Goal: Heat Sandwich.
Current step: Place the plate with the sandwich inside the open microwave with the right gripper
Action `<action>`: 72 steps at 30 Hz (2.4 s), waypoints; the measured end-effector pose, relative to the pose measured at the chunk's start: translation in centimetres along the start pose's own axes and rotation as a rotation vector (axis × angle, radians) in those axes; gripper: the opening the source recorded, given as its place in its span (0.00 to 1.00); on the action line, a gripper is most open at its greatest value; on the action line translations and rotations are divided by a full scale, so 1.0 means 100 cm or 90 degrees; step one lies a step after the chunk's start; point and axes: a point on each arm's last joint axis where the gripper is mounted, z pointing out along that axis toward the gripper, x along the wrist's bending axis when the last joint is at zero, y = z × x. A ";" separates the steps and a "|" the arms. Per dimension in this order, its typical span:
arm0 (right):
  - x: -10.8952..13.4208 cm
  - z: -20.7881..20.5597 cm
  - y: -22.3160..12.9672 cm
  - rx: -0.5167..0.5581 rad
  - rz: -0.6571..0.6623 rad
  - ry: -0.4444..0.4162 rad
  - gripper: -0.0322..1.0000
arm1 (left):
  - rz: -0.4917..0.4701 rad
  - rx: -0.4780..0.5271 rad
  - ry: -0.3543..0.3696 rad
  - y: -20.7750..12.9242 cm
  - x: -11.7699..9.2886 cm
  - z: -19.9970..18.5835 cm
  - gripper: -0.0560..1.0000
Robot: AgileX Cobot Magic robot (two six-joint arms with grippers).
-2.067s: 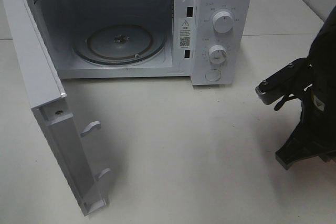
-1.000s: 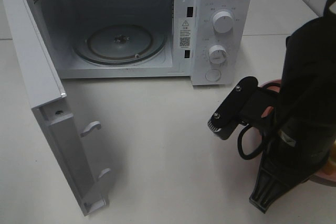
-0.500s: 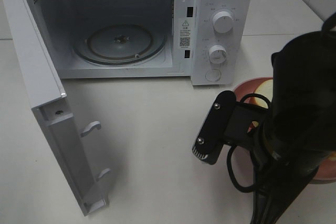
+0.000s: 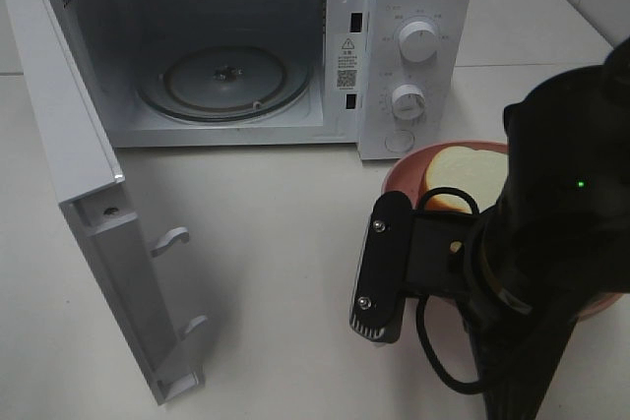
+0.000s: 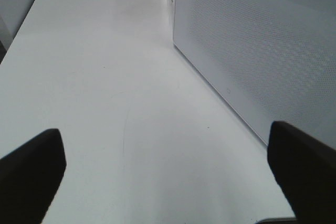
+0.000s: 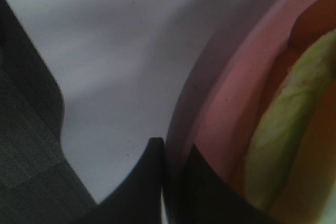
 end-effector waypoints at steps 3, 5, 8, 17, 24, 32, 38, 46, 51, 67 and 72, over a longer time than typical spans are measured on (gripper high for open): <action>0.000 0.000 0.002 -0.015 -0.030 -0.001 0.08 | 0.000 0.000 0.000 0.000 0.000 0.000 0.99; 0.000 0.000 0.005 -0.033 -0.060 -0.001 0.08 | 0.000 0.000 0.000 0.000 0.000 0.000 0.99; 0.000 0.000 0.006 -0.045 -0.081 -0.001 0.08 | 0.000 0.000 0.000 0.000 0.000 0.000 0.99; 0.000 -0.001 0.012 -0.086 -0.162 -0.008 0.08 | 0.000 0.000 0.000 0.000 0.000 0.000 0.99; 0.000 -0.001 0.016 -0.109 -0.241 -0.021 0.08 | 0.000 0.000 0.000 0.000 0.000 0.000 0.99; 0.000 -0.002 0.022 -0.152 -0.284 -0.030 0.08 | 0.000 0.000 0.000 0.000 0.000 0.000 0.99; -0.006 0.001 0.022 -0.163 -0.343 -0.034 0.08 | 0.000 0.000 0.000 0.000 0.000 0.000 0.99; -0.020 0.008 0.019 -0.179 -0.410 -0.034 0.08 | 0.000 0.000 0.000 0.000 0.000 0.000 0.99; -0.019 0.008 0.019 -0.184 -0.437 -0.027 0.08 | 0.000 0.000 0.000 0.000 0.000 0.000 0.99; -0.034 -0.012 0.034 -0.230 -0.529 -0.070 0.08 | 0.000 0.000 0.000 0.000 0.000 0.000 0.99; -0.037 -0.017 0.038 -0.243 -0.555 -0.081 0.08 | 0.000 0.000 0.000 0.000 0.000 0.000 0.99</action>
